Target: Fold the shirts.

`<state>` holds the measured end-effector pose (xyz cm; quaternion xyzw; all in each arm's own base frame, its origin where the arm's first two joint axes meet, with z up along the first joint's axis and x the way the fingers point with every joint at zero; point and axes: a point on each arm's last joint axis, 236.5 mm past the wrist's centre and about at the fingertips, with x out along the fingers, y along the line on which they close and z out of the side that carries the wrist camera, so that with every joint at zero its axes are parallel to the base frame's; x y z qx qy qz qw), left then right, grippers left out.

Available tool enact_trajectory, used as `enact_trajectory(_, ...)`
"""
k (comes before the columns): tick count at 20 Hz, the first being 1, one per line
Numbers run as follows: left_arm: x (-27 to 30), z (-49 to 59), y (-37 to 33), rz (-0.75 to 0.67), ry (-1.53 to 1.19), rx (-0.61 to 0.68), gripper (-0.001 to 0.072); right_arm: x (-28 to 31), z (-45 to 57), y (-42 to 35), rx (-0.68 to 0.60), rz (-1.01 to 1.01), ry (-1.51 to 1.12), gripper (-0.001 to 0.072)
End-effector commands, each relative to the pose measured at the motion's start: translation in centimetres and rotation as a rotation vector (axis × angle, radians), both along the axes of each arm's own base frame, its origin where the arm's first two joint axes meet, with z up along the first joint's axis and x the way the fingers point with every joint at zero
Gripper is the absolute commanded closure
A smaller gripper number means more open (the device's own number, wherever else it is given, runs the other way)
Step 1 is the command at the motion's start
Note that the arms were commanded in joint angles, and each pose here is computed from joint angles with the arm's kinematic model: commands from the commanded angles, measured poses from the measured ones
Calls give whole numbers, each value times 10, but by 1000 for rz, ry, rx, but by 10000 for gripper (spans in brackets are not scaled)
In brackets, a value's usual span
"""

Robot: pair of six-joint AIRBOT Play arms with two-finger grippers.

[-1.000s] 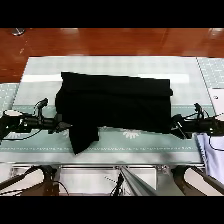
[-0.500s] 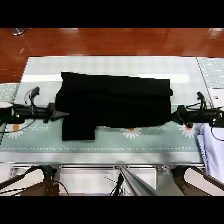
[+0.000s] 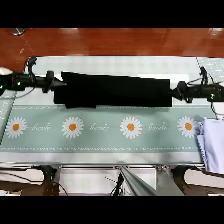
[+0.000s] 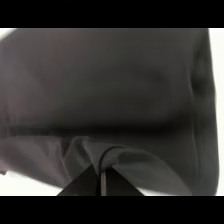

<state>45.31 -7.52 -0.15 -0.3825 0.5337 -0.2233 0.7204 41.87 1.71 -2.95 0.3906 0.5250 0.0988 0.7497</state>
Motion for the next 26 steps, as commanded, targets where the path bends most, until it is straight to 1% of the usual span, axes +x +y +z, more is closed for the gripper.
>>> enact_trajectory(1, 56, -4, 4, 42, 33, -31, 683, 52, 0, -9, -1, -43, -30, 690)
enact_trajectory(5, 95, -16, 7, 38, 5, -30, 683, 86, -3, -18, 11, -61, -41, 690)
enact_trajectory(9, 99, -48, 0, 24, 52, -40, 682, 99, -24, -14, 17, -77, -30, 689)
enact_trajectory(10, 96, -53, -5, 11, 65, -44, 618, 101, -31, -14, 17, -85, -24, 676)
enact_trajectory(11, 94, -55, -9, -2, 73, -47, 296, 103, -35, -16, 16, -95, -20, 408)
enact_trajectory(12, 91, -53, -11, -18, 77, -49, 8, 103, -35, -16, 17, -96, -23, 70)
enact_trajectory(13, 88, -47, -5, -34, 76, -46, 4, 103, -31, -22, 15, -102, -31, 92)
enact_trajectory(14, 84, -42, 5, -54, 83, -25, 5, 101, -23, -31, 10, -106, -44, 93)
enact_trajectory(15, 76, -40, 27, -52, 120, 32, 5, 96, -15, -45, 3, -115, -50, 93)
enact_trajectory(17, 59, -28, 73, -32, 144, 146, 4, 80, -4, -75, -5, -129, -36, 93)
enact_trajectory(18, 54, -16, 90, -26, 126, 170, 5, 70, -3, -86, 6, -130, -14, 93)
enact_trajectory(20, 52, 11, 116, 43, 68, 192, 4, 51, -12, -101, 4, -125, 38, 93)
enact_trajectory(22, 51, 30, 124, 95, -19, 232, 4, 41, -27, -102, -1, -123, 77, 93)
enact_trajectory(23, 50, 37, 120, 114, -60, 247, 5, 40, -35, -96, 18, -116, 94, 93)
enact_trajectory(26, 44, 50, 88, 163, -194, 251, 5, 40, -60, -61, 79, -54, 154, 93)
